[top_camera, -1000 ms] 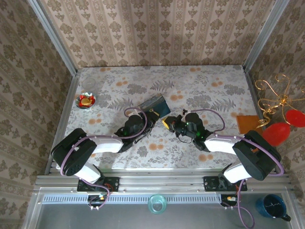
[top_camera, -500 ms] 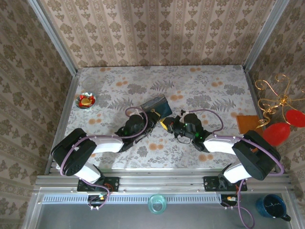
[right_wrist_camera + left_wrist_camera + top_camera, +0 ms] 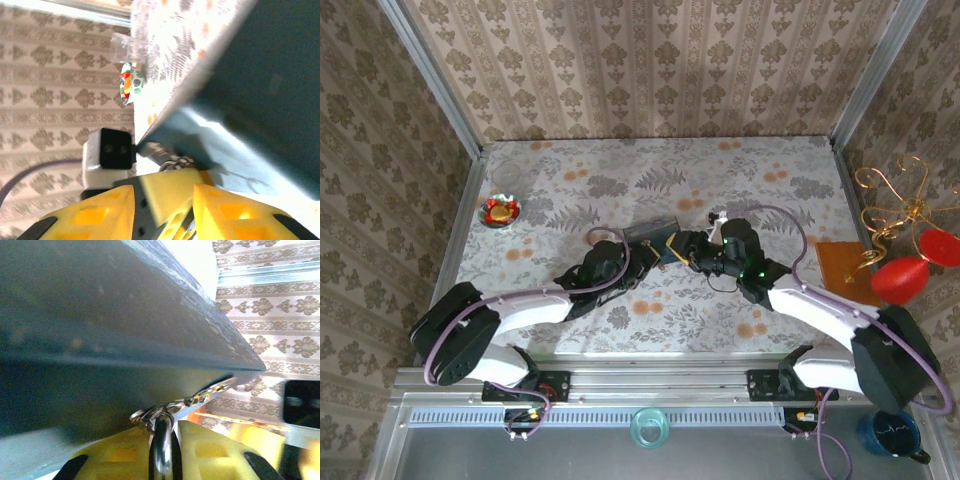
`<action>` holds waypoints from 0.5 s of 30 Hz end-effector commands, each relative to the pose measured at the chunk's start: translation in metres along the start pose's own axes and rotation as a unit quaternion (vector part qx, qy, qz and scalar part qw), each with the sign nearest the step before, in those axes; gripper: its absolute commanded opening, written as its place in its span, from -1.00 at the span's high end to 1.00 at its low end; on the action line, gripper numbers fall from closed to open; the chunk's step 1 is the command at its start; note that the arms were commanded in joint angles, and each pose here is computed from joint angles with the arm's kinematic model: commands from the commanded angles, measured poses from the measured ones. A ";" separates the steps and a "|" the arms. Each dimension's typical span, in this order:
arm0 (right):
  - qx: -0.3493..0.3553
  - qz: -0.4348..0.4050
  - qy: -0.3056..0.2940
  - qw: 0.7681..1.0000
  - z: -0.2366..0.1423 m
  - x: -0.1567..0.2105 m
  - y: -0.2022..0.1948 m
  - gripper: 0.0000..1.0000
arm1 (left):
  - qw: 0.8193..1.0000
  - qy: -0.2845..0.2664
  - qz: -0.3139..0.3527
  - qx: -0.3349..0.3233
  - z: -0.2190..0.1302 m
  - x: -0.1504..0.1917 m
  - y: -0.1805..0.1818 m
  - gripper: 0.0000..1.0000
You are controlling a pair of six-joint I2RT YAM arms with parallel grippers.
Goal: Unlock a padlock with a key
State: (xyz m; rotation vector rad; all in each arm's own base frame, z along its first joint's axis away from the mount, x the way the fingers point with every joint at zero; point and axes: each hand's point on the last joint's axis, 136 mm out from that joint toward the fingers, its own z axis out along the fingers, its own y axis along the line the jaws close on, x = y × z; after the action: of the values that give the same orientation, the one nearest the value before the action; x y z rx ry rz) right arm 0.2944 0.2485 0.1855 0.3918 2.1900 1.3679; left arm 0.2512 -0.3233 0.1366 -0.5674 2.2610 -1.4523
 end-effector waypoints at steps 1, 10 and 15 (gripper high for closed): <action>0.068 -0.136 0.025 0.988 -0.014 0.016 -0.029 0.28 | 0.999 -0.010 0.030 0.022 -0.006 -0.010 -0.026 1.00; -0.004 -0.580 -0.020 0.814 -0.040 0.067 0.030 0.30 | 0.999 -0.020 0.029 0.005 -0.007 -0.019 -0.016 1.00; -0.030 -0.644 -0.040 0.763 -0.031 0.074 0.028 0.30 | 0.999 -0.021 0.028 0.004 -0.011 -0.020 -0.012 1.00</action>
State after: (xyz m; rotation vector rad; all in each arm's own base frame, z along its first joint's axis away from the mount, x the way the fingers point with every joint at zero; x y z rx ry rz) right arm 0.2056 0.2738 0.2004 -0.8100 1.7689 0.7282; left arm 0.2590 -0.3075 0.1264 -0.5673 2.2987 -1.3536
